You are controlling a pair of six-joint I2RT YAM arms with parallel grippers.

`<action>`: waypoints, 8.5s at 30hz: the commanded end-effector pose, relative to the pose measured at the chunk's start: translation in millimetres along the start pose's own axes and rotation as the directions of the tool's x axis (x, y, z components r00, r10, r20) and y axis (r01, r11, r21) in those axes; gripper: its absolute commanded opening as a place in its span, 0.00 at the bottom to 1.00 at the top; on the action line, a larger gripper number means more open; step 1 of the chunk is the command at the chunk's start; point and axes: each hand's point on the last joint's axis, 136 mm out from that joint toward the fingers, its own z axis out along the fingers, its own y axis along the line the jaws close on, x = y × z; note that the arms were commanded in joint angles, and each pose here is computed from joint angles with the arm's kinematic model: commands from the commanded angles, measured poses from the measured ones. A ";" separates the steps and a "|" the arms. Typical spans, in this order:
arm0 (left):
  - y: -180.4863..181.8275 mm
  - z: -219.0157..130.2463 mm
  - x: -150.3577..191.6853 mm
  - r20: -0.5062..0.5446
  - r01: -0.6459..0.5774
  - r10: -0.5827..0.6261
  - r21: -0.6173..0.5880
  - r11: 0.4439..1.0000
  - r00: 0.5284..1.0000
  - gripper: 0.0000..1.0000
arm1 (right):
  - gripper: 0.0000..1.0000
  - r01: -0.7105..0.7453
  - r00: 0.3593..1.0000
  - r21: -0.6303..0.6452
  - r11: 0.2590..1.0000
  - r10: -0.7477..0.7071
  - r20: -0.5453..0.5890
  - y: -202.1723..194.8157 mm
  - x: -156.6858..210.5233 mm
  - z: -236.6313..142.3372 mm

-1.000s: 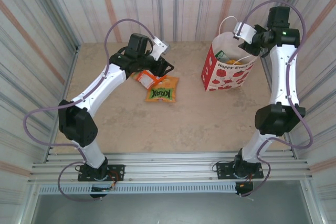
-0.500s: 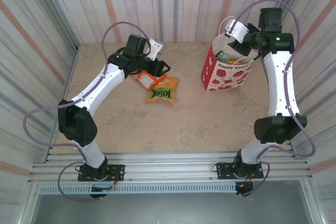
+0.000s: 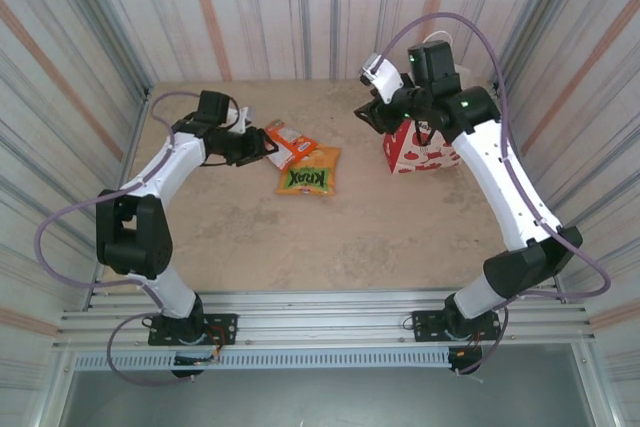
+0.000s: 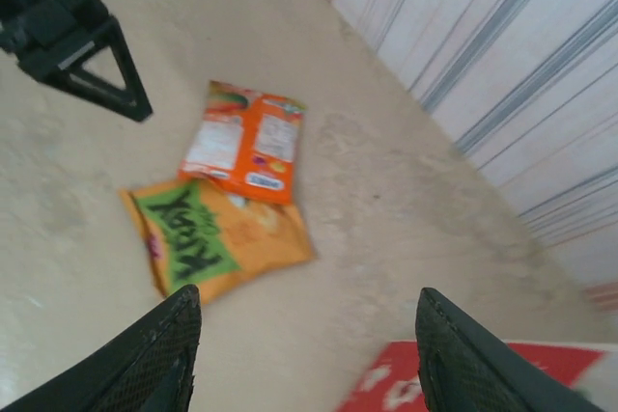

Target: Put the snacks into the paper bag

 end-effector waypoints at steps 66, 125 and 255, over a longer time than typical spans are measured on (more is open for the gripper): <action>129.8 121.4 -60.2 0.181 0.481 -0.493 0.110 0.870 0.851 0.51 | 0.57 -0.716 0.666 -0.003 0.698 0.681 -0.305 46.6 123.7 377.3; -128.3 -114.9 -59.8 0.606 -0.582 0.302 0.339 0.739 0.736 0.13 | 0.67 -0.479 0.849 -0.312 0.820 0.523 0.071 50.0 -24.8 98.9; -100.0 -21.4 2.5 0.136 -0.490 0.487 -0.010 0.872 0.863 0.62 | 0.62 0.347 0.933 0.226 0.910 -0.311 -0.179 -113.0 30.5 -78.8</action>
